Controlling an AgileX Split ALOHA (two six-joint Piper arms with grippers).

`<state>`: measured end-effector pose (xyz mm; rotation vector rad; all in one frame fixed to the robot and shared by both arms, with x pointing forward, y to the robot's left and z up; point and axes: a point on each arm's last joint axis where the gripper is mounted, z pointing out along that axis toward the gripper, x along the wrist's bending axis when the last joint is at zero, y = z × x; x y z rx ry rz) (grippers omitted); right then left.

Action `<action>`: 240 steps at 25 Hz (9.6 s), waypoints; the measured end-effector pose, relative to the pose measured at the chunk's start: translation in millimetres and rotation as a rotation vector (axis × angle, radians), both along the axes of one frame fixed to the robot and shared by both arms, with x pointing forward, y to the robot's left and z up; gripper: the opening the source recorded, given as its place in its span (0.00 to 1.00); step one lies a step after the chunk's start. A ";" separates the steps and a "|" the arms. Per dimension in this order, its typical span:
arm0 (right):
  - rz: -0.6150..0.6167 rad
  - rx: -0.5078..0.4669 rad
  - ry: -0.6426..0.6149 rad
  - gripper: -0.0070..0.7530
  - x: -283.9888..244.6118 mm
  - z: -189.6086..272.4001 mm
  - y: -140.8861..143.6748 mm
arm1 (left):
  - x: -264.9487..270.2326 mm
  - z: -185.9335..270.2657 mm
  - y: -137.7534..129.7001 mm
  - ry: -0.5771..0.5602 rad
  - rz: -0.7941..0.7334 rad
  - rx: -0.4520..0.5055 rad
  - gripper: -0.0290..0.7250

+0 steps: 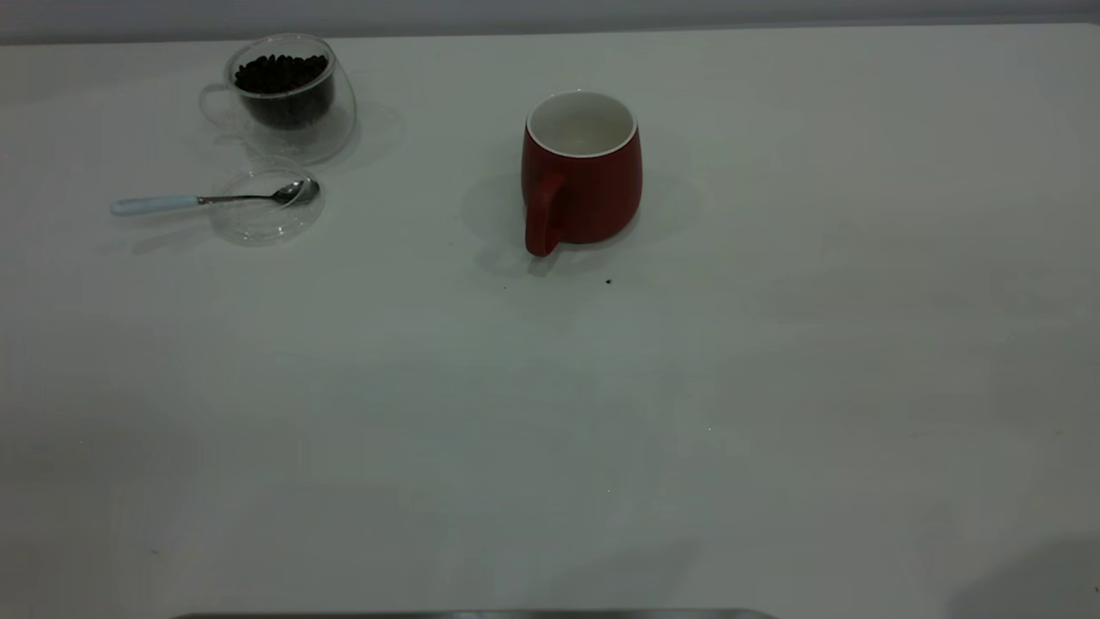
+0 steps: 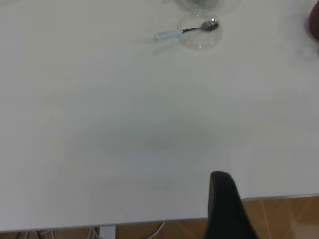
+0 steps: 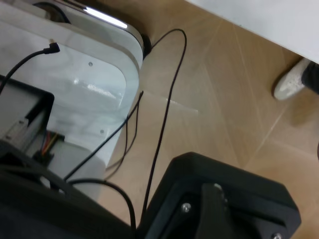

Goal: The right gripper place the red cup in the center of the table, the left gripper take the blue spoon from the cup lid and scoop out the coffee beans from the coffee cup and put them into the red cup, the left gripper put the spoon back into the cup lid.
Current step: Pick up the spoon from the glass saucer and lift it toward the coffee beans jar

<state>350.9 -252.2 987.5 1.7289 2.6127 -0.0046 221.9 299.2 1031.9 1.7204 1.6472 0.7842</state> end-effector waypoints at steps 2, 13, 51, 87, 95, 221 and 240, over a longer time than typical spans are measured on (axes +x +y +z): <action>0.001 0.024 -0.060 0.73 -2.9 5.0 -1.3 | 0.0 0.0 0.0 0.000 0.000 0.000 0.70; -0.218 0.062 -0.375 0.73 -25.4 26.2 -36.6 | 0.0 0.0 0.0 0.000 -0.001 0.001 0.70; -0.477 0.091 -1.022 0.73 -119.3 51.0 -50.2 | 0.0 0.0 0.2 0.000 -0.009 0.000 0.70; -0.475 0.092 -1.022 0.73 -119.3 51.0 -50.2 | 117.0 85.7 7.1 0.085 0.079 0.058 0.88; -0.475 0.092 -1.022 0.73 -119.3 51.0 -50.2 | 218.7 48.6 3.2 0.129 0.053 0.060 0.89; -0.475 0.092 -1.022 0.73 -119.3 51.0 -50.2 | 405.1 -264.4 89.0 0.461 -0.074 -0.829 0.55; -0.475 0.092 -1.022 0.71 -119.3 51.0 -50.2 | 396.3 -276.8 86.1 0.549 -0.085 -0.835 0.66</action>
